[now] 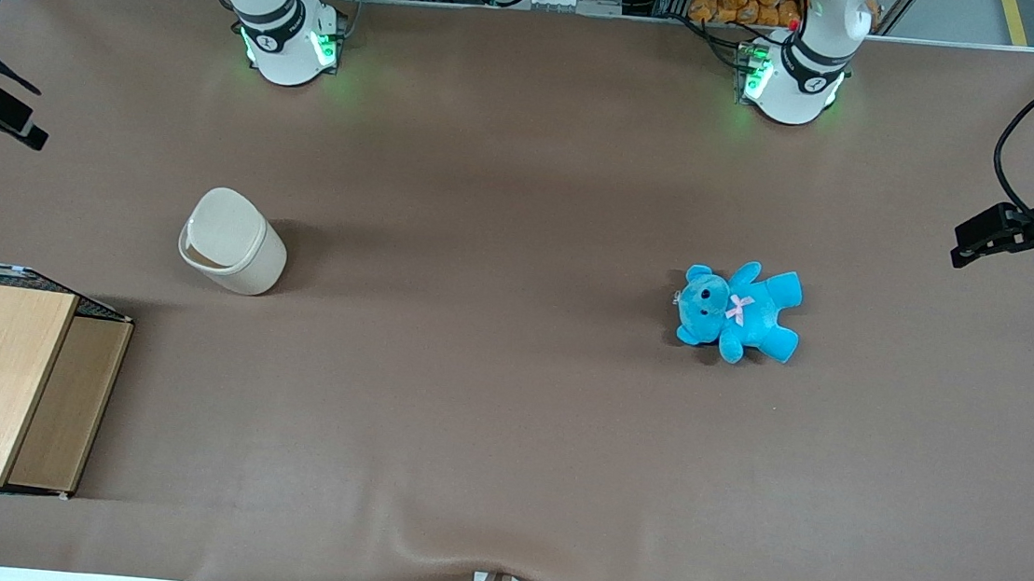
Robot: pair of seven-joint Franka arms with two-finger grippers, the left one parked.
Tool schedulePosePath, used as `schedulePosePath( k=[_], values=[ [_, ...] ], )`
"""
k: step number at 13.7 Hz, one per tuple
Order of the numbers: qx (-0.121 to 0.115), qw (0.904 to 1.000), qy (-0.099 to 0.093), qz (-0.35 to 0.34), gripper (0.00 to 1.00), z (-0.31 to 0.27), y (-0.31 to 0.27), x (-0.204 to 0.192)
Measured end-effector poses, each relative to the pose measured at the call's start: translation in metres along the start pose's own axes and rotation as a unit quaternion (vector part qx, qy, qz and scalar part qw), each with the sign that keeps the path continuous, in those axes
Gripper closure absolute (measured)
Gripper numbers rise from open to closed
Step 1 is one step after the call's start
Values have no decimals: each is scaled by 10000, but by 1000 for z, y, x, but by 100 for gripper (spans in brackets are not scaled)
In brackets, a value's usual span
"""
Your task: Open trash can with right arm
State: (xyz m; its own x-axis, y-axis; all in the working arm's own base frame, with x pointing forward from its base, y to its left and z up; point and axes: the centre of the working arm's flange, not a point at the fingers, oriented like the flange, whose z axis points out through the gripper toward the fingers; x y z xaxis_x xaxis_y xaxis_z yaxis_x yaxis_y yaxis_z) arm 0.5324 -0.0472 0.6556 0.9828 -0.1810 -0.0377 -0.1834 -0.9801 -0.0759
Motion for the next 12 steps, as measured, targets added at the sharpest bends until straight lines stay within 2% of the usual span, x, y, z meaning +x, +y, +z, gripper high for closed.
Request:
schedulePosePath(
  k=[12],
  values=[
    [-18,10000,-58,-24,0,6,0,4]
  ],
)
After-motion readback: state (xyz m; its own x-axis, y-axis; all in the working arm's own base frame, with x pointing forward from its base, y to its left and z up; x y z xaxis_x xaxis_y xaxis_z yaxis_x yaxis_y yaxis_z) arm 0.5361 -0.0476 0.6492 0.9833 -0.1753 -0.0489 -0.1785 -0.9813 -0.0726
